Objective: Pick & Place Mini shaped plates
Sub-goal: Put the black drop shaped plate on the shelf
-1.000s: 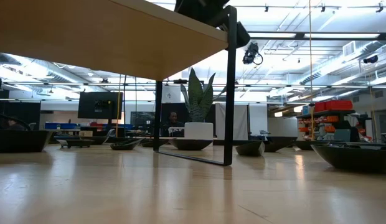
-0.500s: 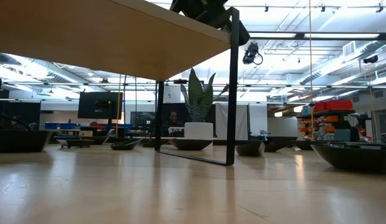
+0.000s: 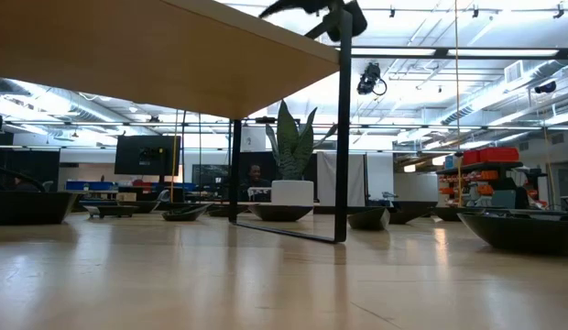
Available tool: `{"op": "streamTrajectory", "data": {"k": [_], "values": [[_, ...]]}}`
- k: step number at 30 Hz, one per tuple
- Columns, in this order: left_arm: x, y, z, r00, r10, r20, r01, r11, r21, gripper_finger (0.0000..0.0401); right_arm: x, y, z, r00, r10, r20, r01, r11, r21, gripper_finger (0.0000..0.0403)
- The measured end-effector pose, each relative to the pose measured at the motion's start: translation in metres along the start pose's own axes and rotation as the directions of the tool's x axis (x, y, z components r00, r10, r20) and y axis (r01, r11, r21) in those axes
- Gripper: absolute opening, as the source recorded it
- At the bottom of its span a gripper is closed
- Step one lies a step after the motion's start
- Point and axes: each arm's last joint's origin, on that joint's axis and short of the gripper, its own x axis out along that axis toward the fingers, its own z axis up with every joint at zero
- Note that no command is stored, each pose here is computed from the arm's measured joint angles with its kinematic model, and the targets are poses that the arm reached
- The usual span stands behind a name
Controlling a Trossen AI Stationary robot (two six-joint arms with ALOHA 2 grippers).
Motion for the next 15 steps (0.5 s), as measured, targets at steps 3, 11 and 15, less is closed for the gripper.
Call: {"op": "streamTrajectory", "data": {"k": [3, 11, 15], "values": [[0.000, 0.000, 0.000, 1.000, 0.000, 0.000, 0.000, 1.000, 0.000, 0.0018, -0.015, 0.003, 0.004, 0.999, 0.024, 0.033, -0.021, 0.996, -0.083, 0.0114], [0.000, 0.000, 0.000, 1.000, 0.000, 0.000, 0.000, 1.000, 0.000, 0.0018, -0.042, 0.001, 0.019, 0.993, 0.045, 0.106, -0.010, 0.950, -0.313, 0.0114], [0.000, 0.000, 0.000, 1.000, 0.000, 0.000, 0.000, 1.000, 0.000, 0.0018, -0.052, -0.006, 0.024, 0.992, 0.027, 0.125, 0.025, 0.917, -0.398, 0.0114]]}}
